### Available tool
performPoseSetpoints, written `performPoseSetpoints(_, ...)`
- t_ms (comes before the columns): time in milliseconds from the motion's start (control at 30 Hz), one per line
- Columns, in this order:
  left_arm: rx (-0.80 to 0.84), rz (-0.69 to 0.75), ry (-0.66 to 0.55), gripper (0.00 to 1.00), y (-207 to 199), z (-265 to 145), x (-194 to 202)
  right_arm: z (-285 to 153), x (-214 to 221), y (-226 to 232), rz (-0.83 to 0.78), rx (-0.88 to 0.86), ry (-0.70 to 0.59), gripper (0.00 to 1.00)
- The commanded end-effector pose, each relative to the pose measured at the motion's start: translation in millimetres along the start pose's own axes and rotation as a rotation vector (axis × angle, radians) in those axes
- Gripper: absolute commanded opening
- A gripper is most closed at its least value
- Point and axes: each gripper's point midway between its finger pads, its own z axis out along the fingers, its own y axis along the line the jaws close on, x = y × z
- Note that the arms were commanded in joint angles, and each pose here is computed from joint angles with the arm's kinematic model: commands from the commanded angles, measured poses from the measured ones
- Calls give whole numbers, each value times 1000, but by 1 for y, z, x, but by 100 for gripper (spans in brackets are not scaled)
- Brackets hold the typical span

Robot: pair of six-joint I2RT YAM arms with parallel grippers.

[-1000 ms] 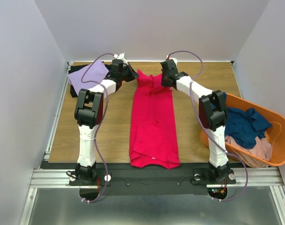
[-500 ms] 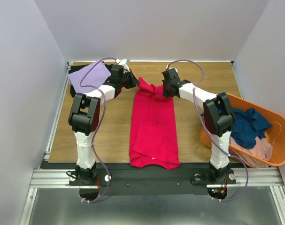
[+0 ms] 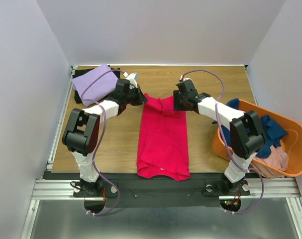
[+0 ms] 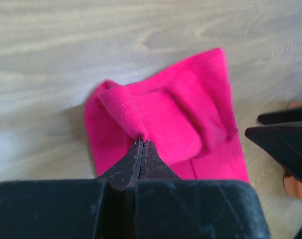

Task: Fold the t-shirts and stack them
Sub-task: Fold the tshirt

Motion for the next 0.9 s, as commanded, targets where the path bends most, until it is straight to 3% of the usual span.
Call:
performPoseSetpoints(0,67,57,12,0,-24,-18,9,-30,-22,11,54,-59,-83,68)
performPoseSetpoints(133,62,47,34,6,-25,-23,14,-39,-43,16,90,-82,-121,77)
performPoseSetpoints(400,6,49,4,54,-24,-20,-16,4,-72,16,164,-111,-94,77)
performPoseSetpoints(567,-27,33,-21,56,-12,-4,-36,28,-92,7,195,-113,-96,76)
performPoseSetpoints(867,-99,22,-8,56,7,15,-45,56,-73,3,172,-113,-27,76)
